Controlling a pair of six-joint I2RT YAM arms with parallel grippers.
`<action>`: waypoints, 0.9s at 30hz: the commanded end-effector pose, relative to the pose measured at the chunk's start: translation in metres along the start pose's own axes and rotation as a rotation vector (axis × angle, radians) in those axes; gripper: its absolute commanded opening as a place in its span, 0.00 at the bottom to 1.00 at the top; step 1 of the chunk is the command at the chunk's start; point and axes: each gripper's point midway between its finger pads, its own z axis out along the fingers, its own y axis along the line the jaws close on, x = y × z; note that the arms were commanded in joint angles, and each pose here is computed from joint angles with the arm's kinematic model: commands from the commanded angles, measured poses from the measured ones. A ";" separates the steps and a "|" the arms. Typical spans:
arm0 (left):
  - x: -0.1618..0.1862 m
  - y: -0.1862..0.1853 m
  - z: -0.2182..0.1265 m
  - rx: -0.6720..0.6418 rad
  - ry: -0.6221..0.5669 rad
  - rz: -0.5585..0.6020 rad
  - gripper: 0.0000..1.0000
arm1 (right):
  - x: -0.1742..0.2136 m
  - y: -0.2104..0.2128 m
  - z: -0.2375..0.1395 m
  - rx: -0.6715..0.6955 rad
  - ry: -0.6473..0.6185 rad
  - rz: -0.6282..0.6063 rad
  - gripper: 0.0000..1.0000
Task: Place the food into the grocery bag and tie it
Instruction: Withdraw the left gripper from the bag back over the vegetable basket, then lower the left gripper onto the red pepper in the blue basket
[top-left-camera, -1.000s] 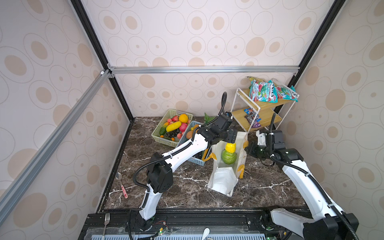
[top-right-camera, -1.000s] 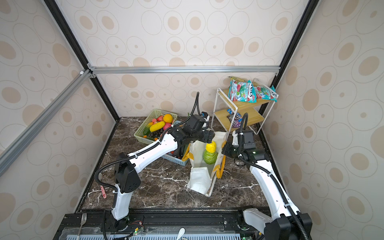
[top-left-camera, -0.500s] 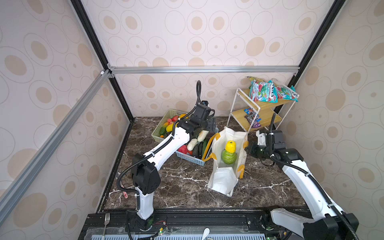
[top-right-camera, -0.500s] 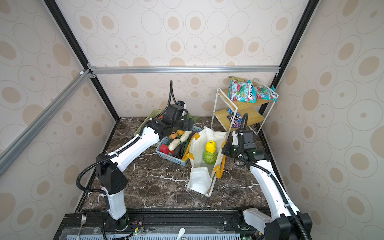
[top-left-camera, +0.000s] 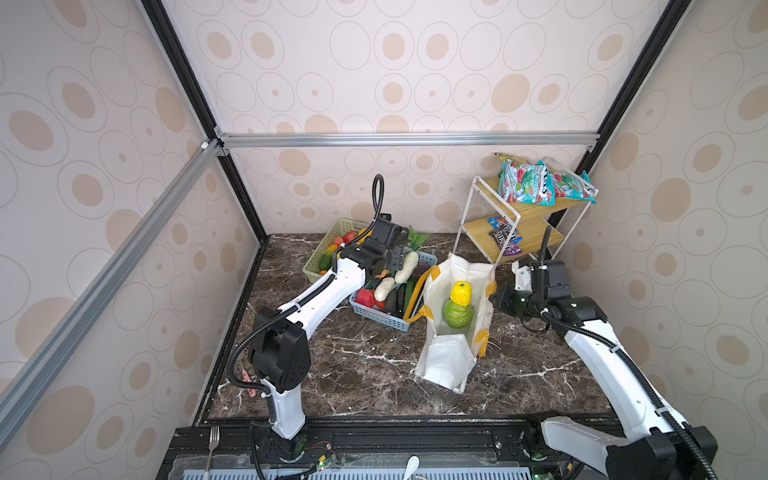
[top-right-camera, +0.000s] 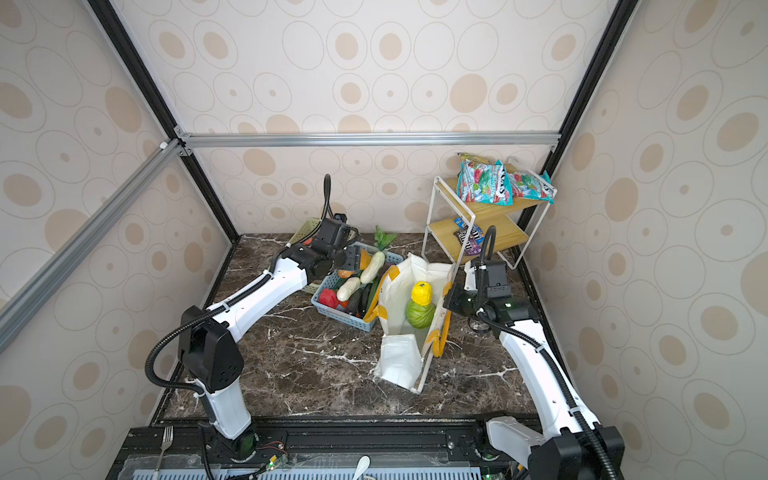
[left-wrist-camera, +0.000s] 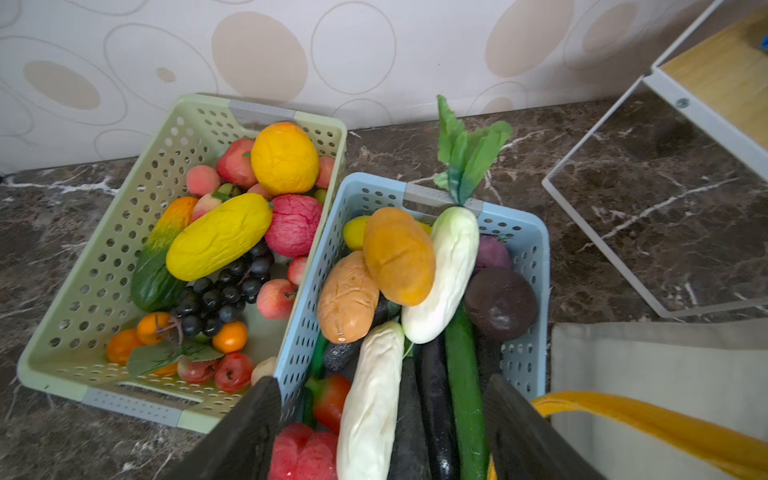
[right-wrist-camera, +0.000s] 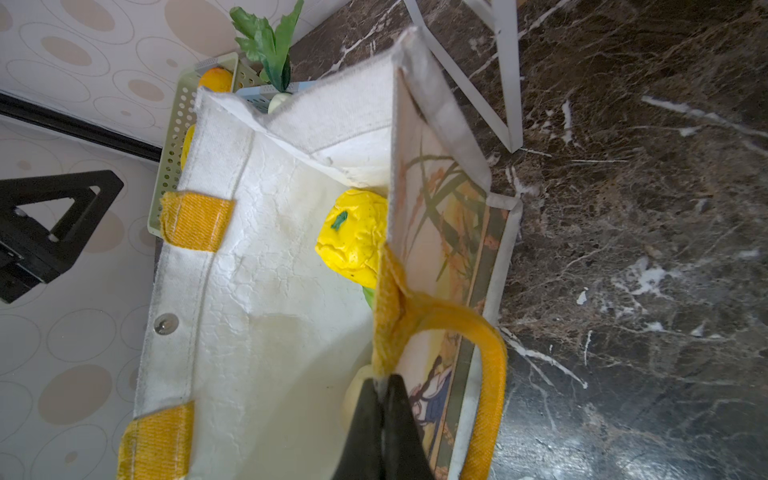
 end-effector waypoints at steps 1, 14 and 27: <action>0.012 0.028 -0.010 -0.097 0.045 0.008 0.75 | -0.002 0.004 -0.005 -0.015 -0.005 0.000 0.00; 0.067 0.065 0.000 -0.195 0.249 -0.071 0.71 | -0.003 0.003 -0.005 -0.014 -0.013 0.005 0.00; 0.099 0.063 0.020 -0.153 0.346 -0.123 0.65 | 0.002 0.001 -0.004 -0.022 -0.018 0.024 0.00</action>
